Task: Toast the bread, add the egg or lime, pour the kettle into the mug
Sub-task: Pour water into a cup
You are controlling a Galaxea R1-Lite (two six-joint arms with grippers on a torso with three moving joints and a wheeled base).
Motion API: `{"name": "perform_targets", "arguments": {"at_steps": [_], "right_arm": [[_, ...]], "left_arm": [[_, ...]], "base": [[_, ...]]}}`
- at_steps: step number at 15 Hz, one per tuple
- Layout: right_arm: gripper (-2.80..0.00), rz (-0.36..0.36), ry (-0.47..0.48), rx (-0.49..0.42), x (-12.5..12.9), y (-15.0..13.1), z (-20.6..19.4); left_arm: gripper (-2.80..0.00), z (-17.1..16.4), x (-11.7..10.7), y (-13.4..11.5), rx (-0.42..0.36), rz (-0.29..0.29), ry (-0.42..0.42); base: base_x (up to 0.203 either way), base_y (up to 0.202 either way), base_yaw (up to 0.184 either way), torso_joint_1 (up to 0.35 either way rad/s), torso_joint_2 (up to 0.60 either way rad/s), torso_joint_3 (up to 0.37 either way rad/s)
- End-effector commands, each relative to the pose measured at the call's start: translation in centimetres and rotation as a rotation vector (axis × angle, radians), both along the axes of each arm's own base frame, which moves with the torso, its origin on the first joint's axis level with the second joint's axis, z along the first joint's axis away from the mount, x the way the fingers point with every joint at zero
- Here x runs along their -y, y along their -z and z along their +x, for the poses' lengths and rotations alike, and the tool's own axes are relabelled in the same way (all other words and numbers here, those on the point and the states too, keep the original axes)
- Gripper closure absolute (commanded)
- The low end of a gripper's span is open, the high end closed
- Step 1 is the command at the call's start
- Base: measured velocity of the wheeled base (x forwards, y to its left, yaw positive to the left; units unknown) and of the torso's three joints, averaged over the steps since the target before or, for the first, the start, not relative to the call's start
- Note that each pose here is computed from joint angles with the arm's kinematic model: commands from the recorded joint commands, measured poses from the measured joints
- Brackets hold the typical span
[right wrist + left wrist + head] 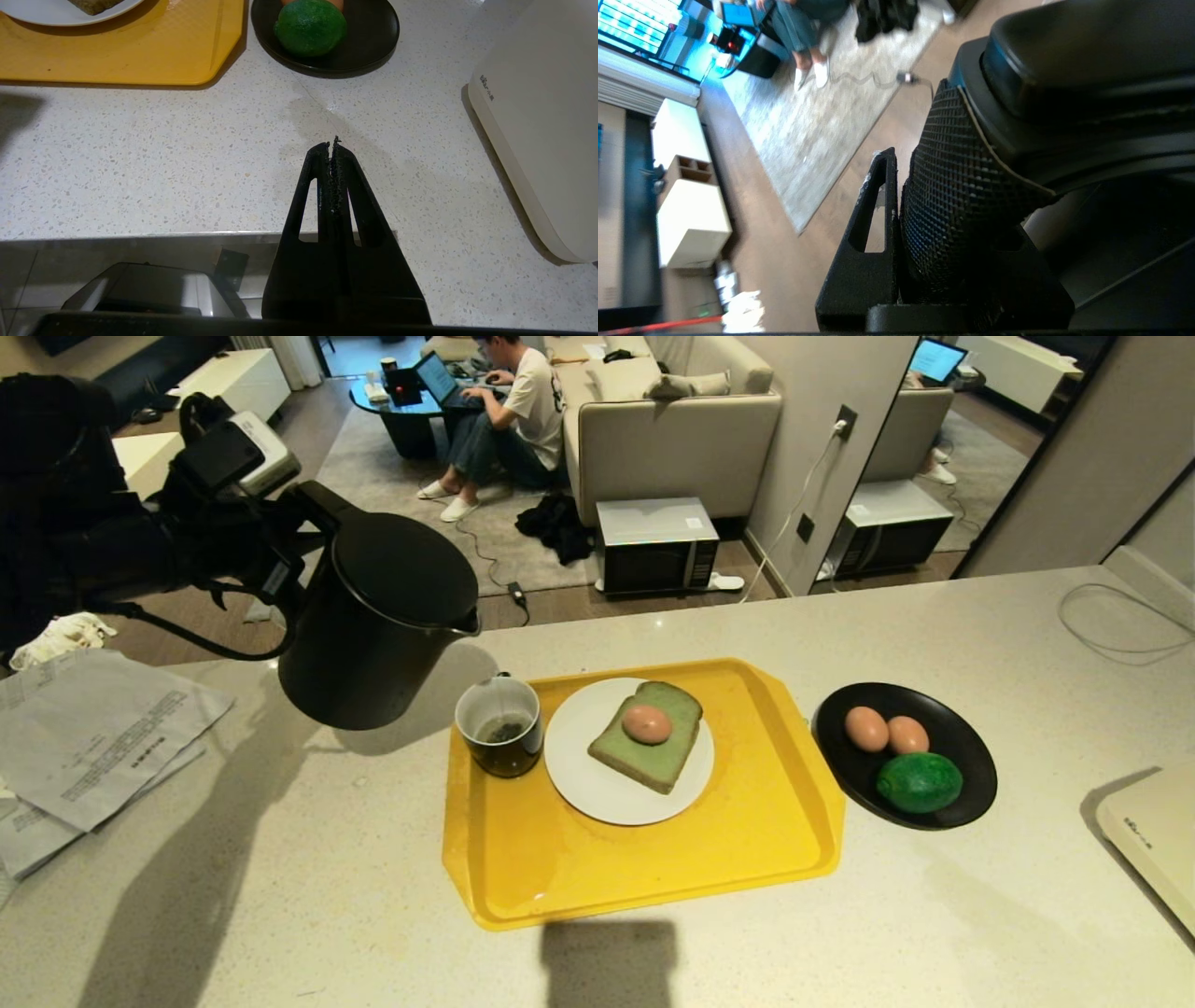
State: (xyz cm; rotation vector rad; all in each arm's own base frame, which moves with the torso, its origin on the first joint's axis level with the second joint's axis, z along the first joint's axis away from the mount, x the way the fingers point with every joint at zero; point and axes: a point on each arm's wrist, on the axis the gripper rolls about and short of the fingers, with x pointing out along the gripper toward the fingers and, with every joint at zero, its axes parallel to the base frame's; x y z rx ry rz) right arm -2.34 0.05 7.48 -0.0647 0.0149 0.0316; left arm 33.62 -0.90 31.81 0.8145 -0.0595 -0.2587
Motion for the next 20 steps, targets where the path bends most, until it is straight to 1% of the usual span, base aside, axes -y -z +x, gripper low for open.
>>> {"name": "perform_targets", "arguments": {"at_steps": [1, 3, 5, 7, 10, 14, 17, 20], "right_arm": [[0.00, -0.001, -0.001, -0.001, 0.0, 0.0, 0.0], [0.00, -0.001, -0.001, -0.001, 0.0, 0.0, 0.0], [0.00, -0.001, -0.001, -0.001, 0.0, 0.0, 0.0], [0.00, -0.001, -0.001, -0.001, 0.0, 0.0, 0.0], [0.00, -0.001, -0.001, -0.001, 0.0, 0.0, 0.0], [0.00, -0.001, -0.001, -0.001, 0.0, 0.0, 0.0], [0.00, -0.001, -0.001, -0.001, 0.0, 0.0, 0.0], [0.00, -0.001, -0.001, -0.001, 0.0, 0.0, 0.0]], "left_arm": [[0.00, -0.1, 0.6, 0.3, -0.017, 0.057, -0.003], [0.00, -0.1, 0.8, 0.8, -0.052, 0.105, -0.012], [0.00, 0.1, 1.0, 1.2, -0.068, 0.127, -0.006], [0.00, 0.1, 1.3, 1.2, -0.068, 0.152, -0.038], [0.00, 0.0, 2.1, 1.1, -0.058, 0.198, -0.078], [0.00, -0.2, 3.1, -0.1, -0.009, 0.285, -0.142], [0.00, -0.4, 4.0, -1.0, 0.022, 0.320, -0.180], [0.00, -0.7, 4.8, -1.2, 0.032, 0.340, -0.184]], "base": [[0.000, 0.000, 0.000, 0.000, 0.00, 0.000], [0.000, 0.000, 0.000, 0.000, 0.00, 0.000], [0.000, 0.000, 0.000, 0.000, 0.00, 0.000], [0.000, 0.000, 0.000, 0.000, 0.00, 0.000], [0.000, 0.000, 0.000, 0.000, 0.00, 0.000], [0.000, 0.000, 0.000, 0.000, 0.00, 0.000], [0.000, 0.000, 0.000, 0.000, 0.00, 0.000], [0.000, 0.000, 0.000, 0.000, 0.00, 0.000]]}}
